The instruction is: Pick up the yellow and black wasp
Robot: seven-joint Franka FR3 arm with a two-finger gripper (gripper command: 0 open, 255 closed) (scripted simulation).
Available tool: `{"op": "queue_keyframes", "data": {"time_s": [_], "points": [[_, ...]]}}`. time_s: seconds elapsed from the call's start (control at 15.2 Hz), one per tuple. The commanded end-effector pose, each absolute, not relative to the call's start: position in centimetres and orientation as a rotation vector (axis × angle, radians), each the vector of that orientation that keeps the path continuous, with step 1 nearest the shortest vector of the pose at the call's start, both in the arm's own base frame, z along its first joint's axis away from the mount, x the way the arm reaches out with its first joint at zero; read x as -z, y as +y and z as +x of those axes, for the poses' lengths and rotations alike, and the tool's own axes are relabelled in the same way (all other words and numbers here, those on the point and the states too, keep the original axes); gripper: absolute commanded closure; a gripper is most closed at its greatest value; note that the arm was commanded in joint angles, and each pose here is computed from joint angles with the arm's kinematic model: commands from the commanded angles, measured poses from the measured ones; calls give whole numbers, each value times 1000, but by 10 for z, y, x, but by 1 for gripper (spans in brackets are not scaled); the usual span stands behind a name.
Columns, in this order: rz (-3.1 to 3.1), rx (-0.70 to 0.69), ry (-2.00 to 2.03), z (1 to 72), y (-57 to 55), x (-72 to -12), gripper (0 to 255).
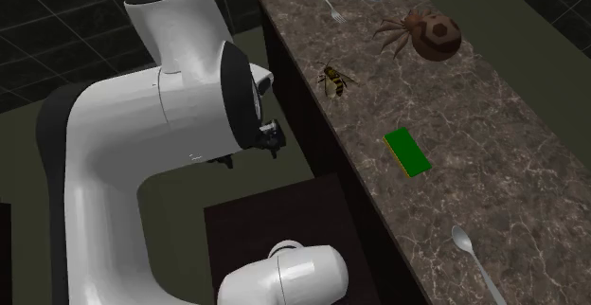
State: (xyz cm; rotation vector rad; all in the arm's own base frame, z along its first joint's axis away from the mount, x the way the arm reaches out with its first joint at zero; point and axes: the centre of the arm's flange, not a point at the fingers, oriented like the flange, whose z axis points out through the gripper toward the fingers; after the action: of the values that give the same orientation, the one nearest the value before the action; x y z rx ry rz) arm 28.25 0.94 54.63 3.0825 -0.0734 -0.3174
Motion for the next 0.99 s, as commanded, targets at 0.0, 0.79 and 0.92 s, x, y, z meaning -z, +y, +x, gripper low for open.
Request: {"op": "queue_keyframes", "data": {"time_s": [0.0,0.79,0.92], "points": [[3082,317,-73,283,9,-546,0],[3098,314,67,381,-109,-507,0],[3100,313,90,398,-127,-500,0]]}}
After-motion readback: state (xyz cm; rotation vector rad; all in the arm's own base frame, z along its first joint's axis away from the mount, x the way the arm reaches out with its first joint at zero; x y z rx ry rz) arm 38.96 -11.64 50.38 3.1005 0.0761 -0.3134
